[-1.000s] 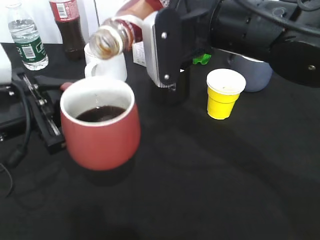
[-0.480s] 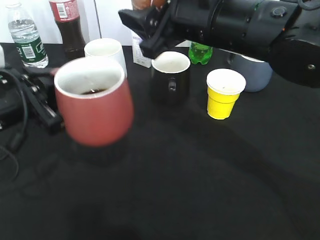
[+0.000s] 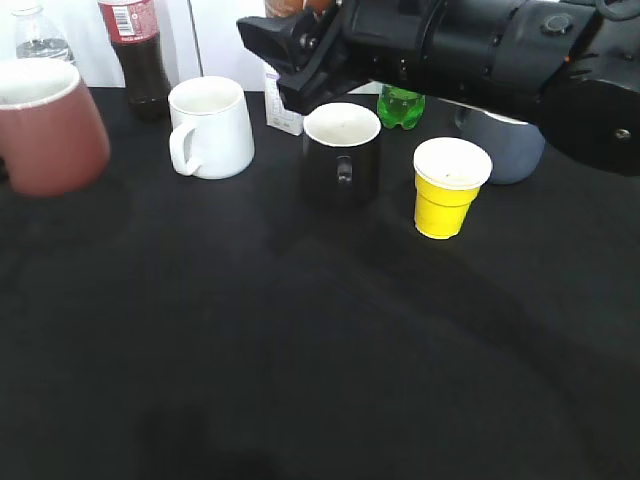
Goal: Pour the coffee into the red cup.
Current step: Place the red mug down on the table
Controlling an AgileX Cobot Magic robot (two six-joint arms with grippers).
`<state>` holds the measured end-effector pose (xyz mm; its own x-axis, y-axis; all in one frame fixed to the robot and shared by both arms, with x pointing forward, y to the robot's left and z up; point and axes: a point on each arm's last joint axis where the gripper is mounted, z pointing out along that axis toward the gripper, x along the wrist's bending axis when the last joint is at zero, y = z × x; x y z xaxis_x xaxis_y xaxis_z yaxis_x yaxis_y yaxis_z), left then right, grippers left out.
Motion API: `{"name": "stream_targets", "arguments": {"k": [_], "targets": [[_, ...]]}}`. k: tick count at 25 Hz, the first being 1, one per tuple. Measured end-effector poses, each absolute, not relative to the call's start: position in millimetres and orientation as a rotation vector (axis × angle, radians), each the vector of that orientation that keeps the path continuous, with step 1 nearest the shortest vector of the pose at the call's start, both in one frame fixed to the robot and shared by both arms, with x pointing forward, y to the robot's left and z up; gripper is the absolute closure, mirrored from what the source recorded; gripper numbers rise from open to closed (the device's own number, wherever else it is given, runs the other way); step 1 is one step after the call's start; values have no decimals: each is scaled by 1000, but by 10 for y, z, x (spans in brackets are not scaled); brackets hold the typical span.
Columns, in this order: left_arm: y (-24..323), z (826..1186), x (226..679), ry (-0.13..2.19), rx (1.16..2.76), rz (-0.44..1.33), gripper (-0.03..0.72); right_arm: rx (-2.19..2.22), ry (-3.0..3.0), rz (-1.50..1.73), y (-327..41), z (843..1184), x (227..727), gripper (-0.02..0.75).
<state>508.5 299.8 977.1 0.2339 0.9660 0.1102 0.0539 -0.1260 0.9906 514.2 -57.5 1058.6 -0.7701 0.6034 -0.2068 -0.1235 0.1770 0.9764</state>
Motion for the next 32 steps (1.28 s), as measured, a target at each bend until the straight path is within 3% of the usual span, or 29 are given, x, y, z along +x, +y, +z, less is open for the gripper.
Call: {"name": "stream_targets", "arguments": {"k": [11,18,19,23,32], "targets": [[3180,9079,6138,1095,1424,1052,622,453,1887,1649,-575,10586,5142,209],[3191,8844,6257,1104,1445,1038,617,458,1886,1650,-576,10586,5144,209],[3184,8852,6264,1086,1438,1041,601,459,1885,1651,-576,10587,5144,209],[3182,8870,6267,1075,1421,1045,394,460,1885,1651,-576,10587,5144,209],[3168,8977,6076,1113,1458,1029,376,464,1884,1651,-577,10586,5146,211]]}}
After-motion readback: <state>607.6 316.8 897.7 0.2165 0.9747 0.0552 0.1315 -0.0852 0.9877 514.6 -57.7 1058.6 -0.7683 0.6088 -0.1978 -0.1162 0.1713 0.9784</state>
